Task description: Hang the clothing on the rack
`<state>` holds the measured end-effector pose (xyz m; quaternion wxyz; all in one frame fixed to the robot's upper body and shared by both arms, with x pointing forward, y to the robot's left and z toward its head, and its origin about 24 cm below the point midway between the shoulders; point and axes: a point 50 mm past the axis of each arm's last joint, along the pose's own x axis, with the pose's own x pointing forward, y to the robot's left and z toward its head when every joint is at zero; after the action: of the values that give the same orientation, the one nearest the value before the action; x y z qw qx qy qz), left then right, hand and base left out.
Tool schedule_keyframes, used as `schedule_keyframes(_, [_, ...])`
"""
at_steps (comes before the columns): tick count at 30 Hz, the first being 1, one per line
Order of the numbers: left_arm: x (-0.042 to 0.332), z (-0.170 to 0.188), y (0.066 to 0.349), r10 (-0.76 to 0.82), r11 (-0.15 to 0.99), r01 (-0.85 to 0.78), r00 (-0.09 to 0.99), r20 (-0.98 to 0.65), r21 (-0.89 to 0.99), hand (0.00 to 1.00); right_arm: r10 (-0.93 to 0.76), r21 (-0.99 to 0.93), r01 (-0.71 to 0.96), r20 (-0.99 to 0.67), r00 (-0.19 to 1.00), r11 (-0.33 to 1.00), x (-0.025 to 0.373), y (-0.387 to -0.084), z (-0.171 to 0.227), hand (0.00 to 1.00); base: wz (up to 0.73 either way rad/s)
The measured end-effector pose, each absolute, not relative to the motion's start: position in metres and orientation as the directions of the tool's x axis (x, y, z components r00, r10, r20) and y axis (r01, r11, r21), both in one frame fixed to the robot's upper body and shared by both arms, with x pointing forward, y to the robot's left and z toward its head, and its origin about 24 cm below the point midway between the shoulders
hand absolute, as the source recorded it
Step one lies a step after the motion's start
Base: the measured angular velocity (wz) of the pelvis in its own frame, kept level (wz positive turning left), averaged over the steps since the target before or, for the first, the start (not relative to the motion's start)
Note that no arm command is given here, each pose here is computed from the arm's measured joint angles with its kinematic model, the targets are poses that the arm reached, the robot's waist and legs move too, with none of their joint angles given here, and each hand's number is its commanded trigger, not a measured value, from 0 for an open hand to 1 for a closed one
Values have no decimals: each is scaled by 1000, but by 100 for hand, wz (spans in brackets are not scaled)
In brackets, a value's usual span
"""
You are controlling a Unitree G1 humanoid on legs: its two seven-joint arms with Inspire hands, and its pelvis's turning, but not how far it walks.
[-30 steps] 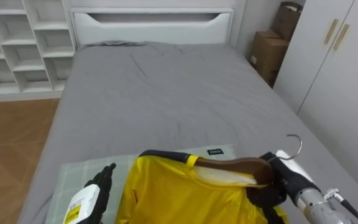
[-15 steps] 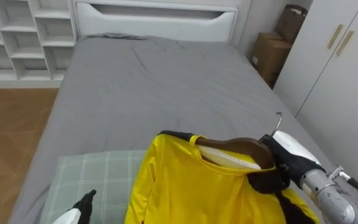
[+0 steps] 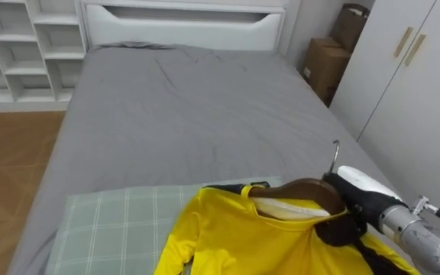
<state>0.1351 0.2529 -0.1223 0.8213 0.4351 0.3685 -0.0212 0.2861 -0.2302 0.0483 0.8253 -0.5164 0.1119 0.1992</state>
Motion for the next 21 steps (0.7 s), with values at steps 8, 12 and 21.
schedule_keyframes(8, [115, -130, 263, 348, 680, 329, 642, -683, 655, 0, 215, -802, -456, -403, 890, 385, 283, -227, 55, 100, -5])
schedule_keyframes(12, [102, -135, 269, 382, 714, 299, 591, -710, 633, 0, 232, -798, -465, -405, 885, 383, 276, -224, 59, 100, -4])
schedule_keyframes(21, [81, -140, 273, 414, 716, 323, 516, -750, 618, 0, 275, -852, -367, -276, 921, 374, 276, -214, 94, 100, -5])
